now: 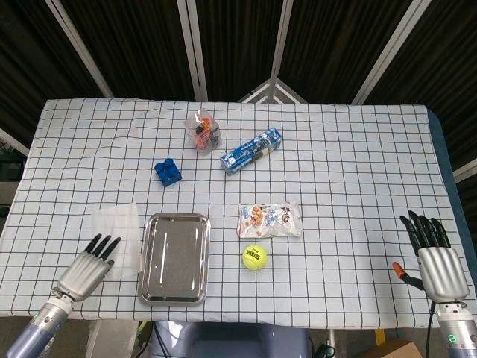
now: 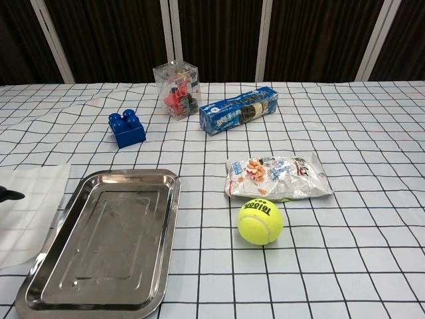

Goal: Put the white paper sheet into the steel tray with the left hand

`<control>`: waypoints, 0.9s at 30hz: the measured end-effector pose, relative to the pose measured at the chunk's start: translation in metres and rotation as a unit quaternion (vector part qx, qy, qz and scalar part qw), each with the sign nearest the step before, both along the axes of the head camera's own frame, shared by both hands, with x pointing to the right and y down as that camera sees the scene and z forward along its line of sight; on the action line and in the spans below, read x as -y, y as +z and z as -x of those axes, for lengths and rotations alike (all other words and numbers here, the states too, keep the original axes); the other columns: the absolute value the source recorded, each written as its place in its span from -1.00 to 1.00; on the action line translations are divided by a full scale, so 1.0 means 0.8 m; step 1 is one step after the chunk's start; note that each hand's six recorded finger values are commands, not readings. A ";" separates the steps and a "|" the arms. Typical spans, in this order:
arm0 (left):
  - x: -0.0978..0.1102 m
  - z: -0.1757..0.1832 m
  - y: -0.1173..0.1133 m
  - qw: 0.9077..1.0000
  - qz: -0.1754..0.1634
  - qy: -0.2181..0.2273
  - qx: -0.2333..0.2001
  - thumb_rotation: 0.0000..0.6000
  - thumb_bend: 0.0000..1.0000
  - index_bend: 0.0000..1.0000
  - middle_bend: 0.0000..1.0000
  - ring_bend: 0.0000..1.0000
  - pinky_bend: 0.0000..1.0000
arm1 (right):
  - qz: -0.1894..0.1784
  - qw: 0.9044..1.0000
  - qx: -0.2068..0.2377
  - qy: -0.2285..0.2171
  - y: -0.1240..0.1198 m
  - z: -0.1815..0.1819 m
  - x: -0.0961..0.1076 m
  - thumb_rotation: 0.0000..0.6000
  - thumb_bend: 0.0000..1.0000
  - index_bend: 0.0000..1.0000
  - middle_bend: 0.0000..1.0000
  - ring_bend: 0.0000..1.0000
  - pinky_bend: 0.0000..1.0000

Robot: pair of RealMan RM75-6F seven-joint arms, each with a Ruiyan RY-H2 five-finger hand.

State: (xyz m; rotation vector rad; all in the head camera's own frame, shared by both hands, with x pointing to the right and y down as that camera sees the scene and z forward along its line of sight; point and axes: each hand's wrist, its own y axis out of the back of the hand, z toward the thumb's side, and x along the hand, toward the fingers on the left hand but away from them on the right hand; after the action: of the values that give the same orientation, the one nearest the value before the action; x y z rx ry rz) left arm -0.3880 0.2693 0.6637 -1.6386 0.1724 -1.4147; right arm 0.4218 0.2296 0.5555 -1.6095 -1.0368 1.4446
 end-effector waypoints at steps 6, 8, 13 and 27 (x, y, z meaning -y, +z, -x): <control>0.009 -0.001 -0.009 1.000 -0.014 -0.006 -0.009 1.00 0.05 0.15 -0.98 -1.00 -1.00 | 0.000 1.000 0.000 0.000 0.000 0.000 0.000 1.00 -0.37 -1.00 -1.00 -1.00 -1.00; 0.017 -0.003 -0.015 1.000 -0.026 -0.006 -0.015 1.00 0.05 0.14 -0.98 -1.00 -1.00 | 0.000 1.000 0.000 0.000 0.000 0.000 0.000 1.00 -0.37 -1.00 -1.00 -1.00 -1.00; 0.059 -0.027 -0.049 0.994 -0.090 -0.008 -0.054 1.00 0.05 0.13 -0.97 -1.00 -1.00 | 0.000 1.000 0.000 -0.001 0.001 0.001 0.000 1.00 -0.37 -1.00 -1.00 -1.00 -1.00; 0.085 -0.179 -0.147 0.956 -0.175 0.068 -0.227 1.00 0.05 0.13 -0.96 -1.00 -1.00 | 0.000 1.000 0.000 0.004 0.000 -0.003 0.001 1.00 -0.37 -1.00 -1.00 -1.00 -1.00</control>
State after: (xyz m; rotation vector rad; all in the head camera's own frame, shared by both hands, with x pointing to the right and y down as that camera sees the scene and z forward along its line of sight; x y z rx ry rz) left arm -0.2446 0.2011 0.5457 -1.6143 0.5324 -0.8276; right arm 0.4242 0.2285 0.5554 -1.6061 -1.0446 1.4514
